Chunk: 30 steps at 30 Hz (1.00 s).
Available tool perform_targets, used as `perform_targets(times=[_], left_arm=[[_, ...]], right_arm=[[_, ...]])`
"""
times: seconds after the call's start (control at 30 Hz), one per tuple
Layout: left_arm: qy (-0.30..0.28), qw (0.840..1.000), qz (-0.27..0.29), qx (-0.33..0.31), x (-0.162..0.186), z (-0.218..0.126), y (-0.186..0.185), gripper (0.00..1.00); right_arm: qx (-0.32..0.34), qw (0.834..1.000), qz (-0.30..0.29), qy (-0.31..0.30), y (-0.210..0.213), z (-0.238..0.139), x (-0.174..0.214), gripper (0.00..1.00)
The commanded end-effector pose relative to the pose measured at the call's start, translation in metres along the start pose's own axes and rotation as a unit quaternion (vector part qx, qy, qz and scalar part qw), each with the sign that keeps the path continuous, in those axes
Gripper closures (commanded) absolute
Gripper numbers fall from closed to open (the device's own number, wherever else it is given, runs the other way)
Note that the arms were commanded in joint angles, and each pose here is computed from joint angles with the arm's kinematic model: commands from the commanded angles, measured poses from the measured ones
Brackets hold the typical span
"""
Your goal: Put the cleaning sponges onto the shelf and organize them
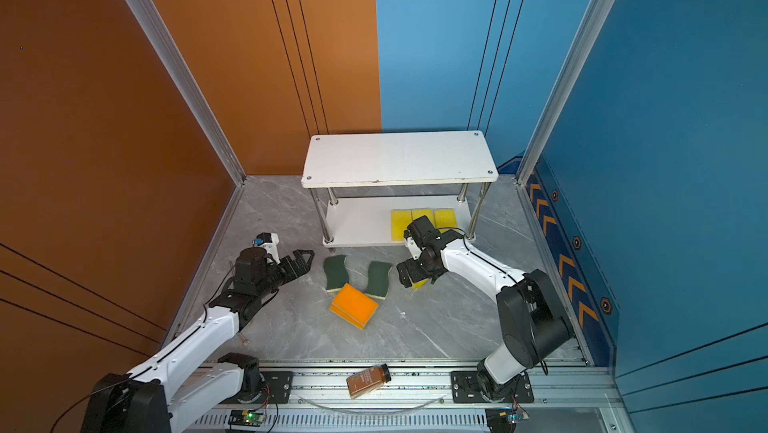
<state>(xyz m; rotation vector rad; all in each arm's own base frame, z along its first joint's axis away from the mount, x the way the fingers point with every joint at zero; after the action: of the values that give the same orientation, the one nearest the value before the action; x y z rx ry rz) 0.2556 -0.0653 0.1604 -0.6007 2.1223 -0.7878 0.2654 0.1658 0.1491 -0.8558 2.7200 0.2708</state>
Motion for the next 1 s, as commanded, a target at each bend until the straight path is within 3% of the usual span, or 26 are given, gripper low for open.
perform_targets(times=[0.0, 0.2, 0.37, 0.97], left_arm=[[-0.012, 1.000, 0.006, 0.026, -0.010, -0.001, -0.016, 0.02], [-0.002, 1.000, 0.004, 0.021, -0.007, 0.004, -0.012, 0.02], [-0.008, 1.000, 0.005, 0.019, -0.007, 0.002, -0.011, 0.02], [-0.006, 1.000, 0.007, 0.019, -0.006, -0.003, -0.010, 0.02]], right_arm=[[-0.039, 0.999, 0.028, -0.004, 0.014, -0.016, 0.007, 0.00], [-0.014, 0.999, 0.019, -0.031, 0.012, -0.029, 0.006, 0.00], [0.015, 0.998, 0.054, -0.010, -0.010, -0.016, 0.004, 0.00], [0.056, 0.998, 0.034, -0.007, -0.018, 0.009, -0.003, 0.00]])
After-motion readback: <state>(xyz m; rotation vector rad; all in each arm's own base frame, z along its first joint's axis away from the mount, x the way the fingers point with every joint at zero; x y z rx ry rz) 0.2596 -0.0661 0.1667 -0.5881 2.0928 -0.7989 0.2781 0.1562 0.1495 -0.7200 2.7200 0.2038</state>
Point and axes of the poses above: each gripper's point midway between its finger pads, its own z axis out along the fingers, its own y axis along the line the jaws close on, x = y × z, the point moved 7 cm from there along -z, back along the fingers, and after that the axes turned 11 degrees about -z, right-handed, at the moved point
